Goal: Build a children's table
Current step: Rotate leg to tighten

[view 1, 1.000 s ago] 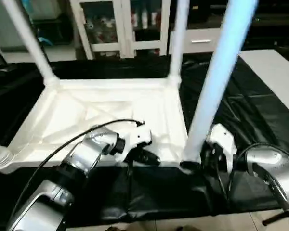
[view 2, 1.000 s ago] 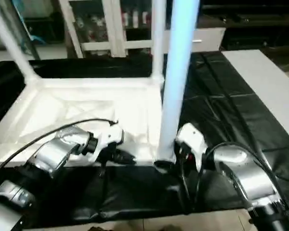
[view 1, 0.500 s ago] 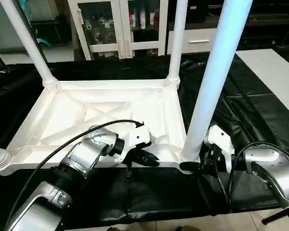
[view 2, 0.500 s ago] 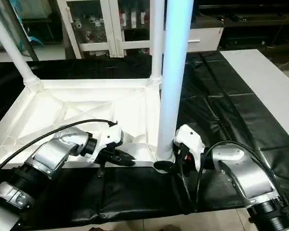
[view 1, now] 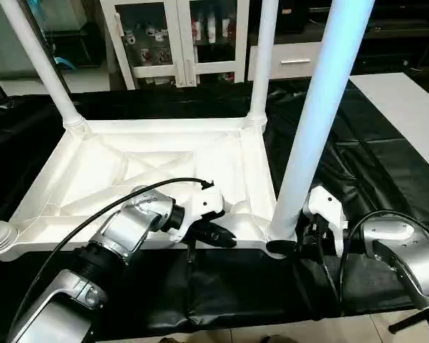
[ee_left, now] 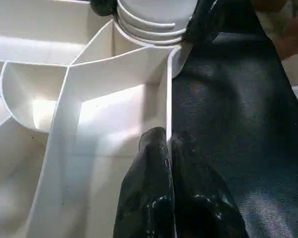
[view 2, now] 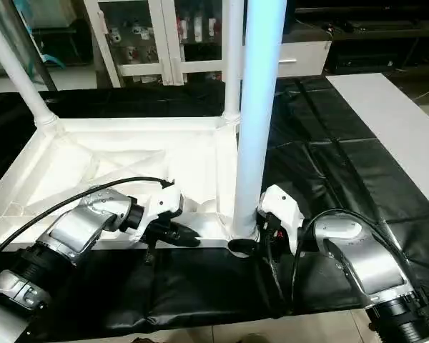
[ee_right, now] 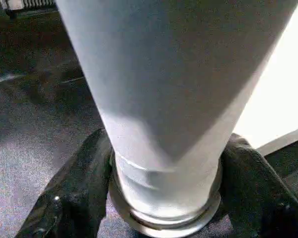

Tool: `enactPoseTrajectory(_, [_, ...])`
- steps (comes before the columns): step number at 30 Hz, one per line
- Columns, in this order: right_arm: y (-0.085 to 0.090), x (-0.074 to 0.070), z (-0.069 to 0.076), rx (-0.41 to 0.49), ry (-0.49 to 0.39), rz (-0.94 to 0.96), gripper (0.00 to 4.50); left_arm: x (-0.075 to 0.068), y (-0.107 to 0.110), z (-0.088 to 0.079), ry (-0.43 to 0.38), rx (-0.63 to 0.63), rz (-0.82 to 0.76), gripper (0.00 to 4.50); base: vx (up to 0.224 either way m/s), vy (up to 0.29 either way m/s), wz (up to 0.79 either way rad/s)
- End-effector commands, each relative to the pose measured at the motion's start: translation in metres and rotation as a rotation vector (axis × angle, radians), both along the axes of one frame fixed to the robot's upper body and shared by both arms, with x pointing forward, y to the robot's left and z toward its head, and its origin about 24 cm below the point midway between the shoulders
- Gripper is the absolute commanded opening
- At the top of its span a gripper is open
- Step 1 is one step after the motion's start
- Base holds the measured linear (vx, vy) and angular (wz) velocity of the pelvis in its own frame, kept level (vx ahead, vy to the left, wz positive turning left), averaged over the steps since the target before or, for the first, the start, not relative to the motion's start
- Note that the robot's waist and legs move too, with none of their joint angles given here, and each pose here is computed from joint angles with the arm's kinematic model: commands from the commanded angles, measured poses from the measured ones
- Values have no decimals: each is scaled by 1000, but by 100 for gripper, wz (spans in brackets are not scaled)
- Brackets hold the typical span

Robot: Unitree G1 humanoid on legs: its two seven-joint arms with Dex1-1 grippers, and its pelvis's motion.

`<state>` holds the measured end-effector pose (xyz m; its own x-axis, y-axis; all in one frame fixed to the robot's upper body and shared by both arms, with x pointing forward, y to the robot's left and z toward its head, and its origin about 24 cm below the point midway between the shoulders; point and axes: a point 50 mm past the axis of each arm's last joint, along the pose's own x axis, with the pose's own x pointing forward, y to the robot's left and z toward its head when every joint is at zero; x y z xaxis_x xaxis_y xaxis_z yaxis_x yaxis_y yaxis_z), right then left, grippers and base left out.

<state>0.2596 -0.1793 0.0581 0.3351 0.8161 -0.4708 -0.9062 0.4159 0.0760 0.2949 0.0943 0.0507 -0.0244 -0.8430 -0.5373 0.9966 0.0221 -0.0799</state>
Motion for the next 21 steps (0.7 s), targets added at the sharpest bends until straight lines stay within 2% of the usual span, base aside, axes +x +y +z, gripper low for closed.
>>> enactPoseTrajectory(1, [8,7,-5,14,-9,-70,275,3,-5,4,-27,-20,13,0,0,0,0])
enactPoseTrajectory(2, [8,7,-5,14,-9,-70,275,3,-5,4,-27,-20,13,0,0,0,0])
enactPoseTrajectory(3, [12,18,-8,43,-44,-188,275,8,-10,2,-46,-34,77,0,0,0,0])
enactPoseTrajectory(4, [13,22,-9,55,-54,-230,275,10,-12,1,-54,-38,101,0,0,0,0])
enactPoseTrajectory(5, [24,37,-14,96,-95,-416,275,22,-22,-2,-88,-55,225,0,0,0,0])
enactPoseTrajectory(6, [29,44,-17,103,-110,-504,275,26,-28,-3,-97,-61,279,0,-51,7,-3])
enactPoseTrajectory(7, [29,44,-17,103,-110,-504,274,26,-28,-3,-97,-61,279,0,-53,20,-5])
enactPoseTrajectory(8, [37,53,-21,99,-122,-623,274,32,-39,-3,-105,-73,354,0,-53,20,-5])
enactPoseTrajectory(11, [42,60,-24,80,-133,-701,274,36,-47,-3,-112,-83,409,0,0,0,0])
enactPoseTrajectory(14, [51,80,-26,90,-111,-964,274,50,-63,-2,-162,-65,625,0,0,0,0])
enactPoseTrajectory(18, [61,92,-24,78,-120,-1110,274,58,-69,-1,-224,-54,754,0,0,0,0])
enactPoseTrajectory(21, [69,95,-20,93,-146,-1106,274,59,-71,1,-238,-62,761,0,0,0,0])
